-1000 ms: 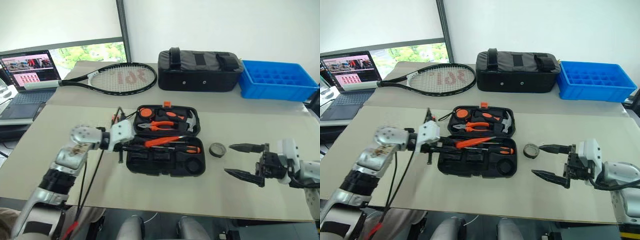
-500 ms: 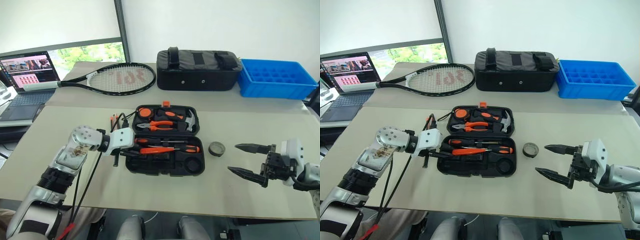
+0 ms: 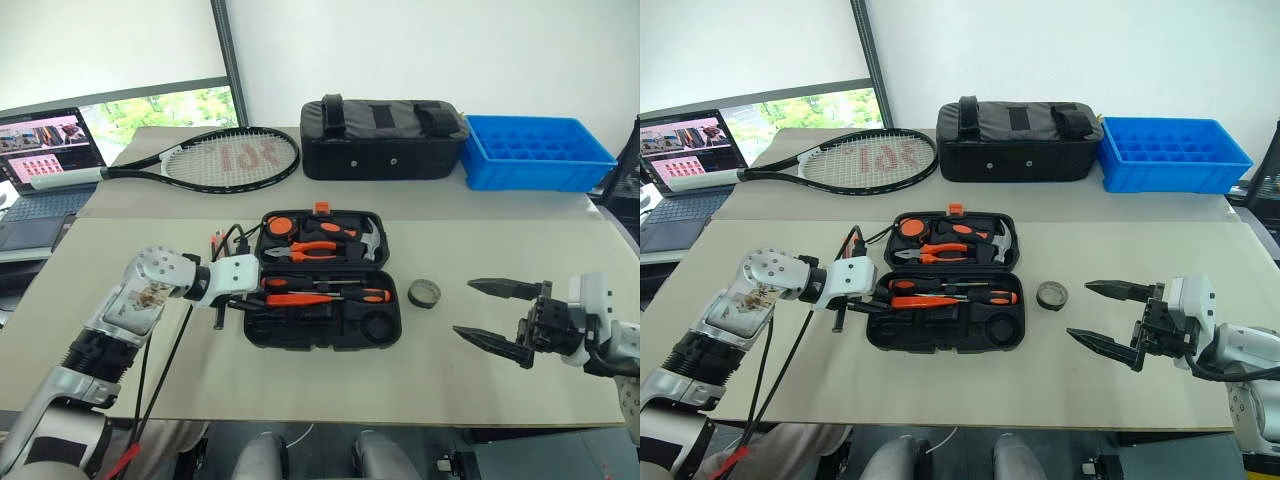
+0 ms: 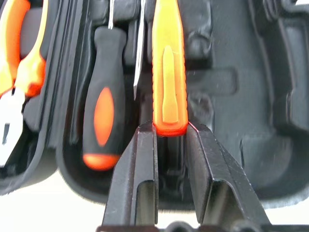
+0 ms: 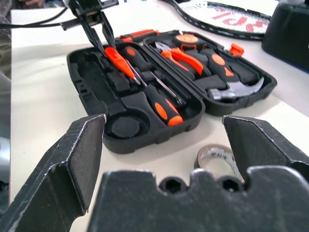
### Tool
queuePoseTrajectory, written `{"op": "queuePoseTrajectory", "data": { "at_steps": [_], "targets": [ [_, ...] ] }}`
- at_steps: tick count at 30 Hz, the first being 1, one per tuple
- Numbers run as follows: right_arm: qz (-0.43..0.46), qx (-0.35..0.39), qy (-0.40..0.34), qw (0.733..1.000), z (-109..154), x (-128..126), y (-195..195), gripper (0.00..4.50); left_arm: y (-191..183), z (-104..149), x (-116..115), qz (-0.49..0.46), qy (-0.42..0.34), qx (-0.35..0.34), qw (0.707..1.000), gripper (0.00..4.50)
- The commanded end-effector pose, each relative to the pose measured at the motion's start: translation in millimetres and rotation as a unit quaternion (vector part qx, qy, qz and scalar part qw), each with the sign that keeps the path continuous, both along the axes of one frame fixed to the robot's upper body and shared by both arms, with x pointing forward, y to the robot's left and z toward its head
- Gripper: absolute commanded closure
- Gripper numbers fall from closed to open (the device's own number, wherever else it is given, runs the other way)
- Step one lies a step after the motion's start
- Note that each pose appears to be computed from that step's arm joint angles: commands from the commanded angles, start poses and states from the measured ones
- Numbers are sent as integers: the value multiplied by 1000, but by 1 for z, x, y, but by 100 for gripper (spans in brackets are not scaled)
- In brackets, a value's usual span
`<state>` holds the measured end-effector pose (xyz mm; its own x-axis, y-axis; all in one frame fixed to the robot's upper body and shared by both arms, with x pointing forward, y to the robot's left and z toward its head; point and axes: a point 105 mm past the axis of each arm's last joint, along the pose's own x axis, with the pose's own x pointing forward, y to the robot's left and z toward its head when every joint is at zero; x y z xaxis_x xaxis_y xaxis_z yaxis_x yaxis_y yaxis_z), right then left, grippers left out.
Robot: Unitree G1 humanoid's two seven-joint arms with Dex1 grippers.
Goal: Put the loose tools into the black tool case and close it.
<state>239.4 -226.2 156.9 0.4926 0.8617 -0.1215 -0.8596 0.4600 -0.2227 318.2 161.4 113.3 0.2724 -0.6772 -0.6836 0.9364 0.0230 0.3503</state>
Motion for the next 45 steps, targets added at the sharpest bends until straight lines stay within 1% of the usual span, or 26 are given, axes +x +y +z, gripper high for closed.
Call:
{"op": "queuePoseTrajectory", "data": {
  "at_steps": [1, 5, 15, 23, 25, 26, 27, 28, 30, 33, 35, 36, 37, 38, 40, 43, 45],
  "targets": [
    [11, 4, -31, 999, 15, -3, 3, 0, 15, 6, 1, 5, 0, 31, 1000, 410],
    [14, 7, -33, 999, 16, -2, 5, 0, 20, 6, 0, -6, 9, 42, 999, 410],
    [12, 8, -34, 999, 16, -3, 6, 0, 11, -1, 7, -20, 18, 44, 999, 410],
    [10, 11, -32, 999, 14, -5, 8, 0, 1, 2, 3, -21, 26, 41, 999, 410],
    [10, 11, -32, 999, 14, -4, 8, 0, 0, 3, 2, -20, 28, 40, 999, 308],
    [10, 11, -32, 999, 14, -4, 8, 0, -1, 4, 3, -19, 22, 38, 999, 287],
    [9, 11, -33, 999, 14, -4, 8, 0, -1, 5, 5, -16, 18, 33, 999, 255],
    [9, 12, -33, 999, 14, -4, 8, 0, -2, 6, 6, -13, 13, 28, 999, 209],
    [9, 12, -32, 999, 14, -3, 7, 0, -3, 13, 12, -7, -8, 16, 1000, 136],
    [8, 12, -32, 999, 13, -2, 7, 0, -7, 32, 20, 1, -39, -26, 999, 136],
    [8, 12, -32, 999, 13, -3, 8, 0, -11, 48, 24, 7, -55, -69, 996, 136],
    [8, 12, -32, 999, 13, -3, 8, 0, -12, 51, 25, 7, -58, -82, 995, 136],
    [8, 12, -33, 999, 13, -3, 8, 0, -15, 56, 24, 9, -52, -111, 992, 136],
    [7, 12, -33, 999, 13, -4, 8, 0, -19, 59, 21, 4, -45, -136, 990, 176],
    [6, 12, -32, 999, 12, -4, 8, 0, -25, 61, 16, -7, -32, -169, 985, 195],
    [5, 13, -31, 999, 11, -5, 8, 0, -29, 55, 7, -16, -4, -185, 983, 317],
    [4, 14, -30, 999, 11, -7, 9, 0, -30, 46, -5, -28, 37, -185, 982, 388]
  ]
}}
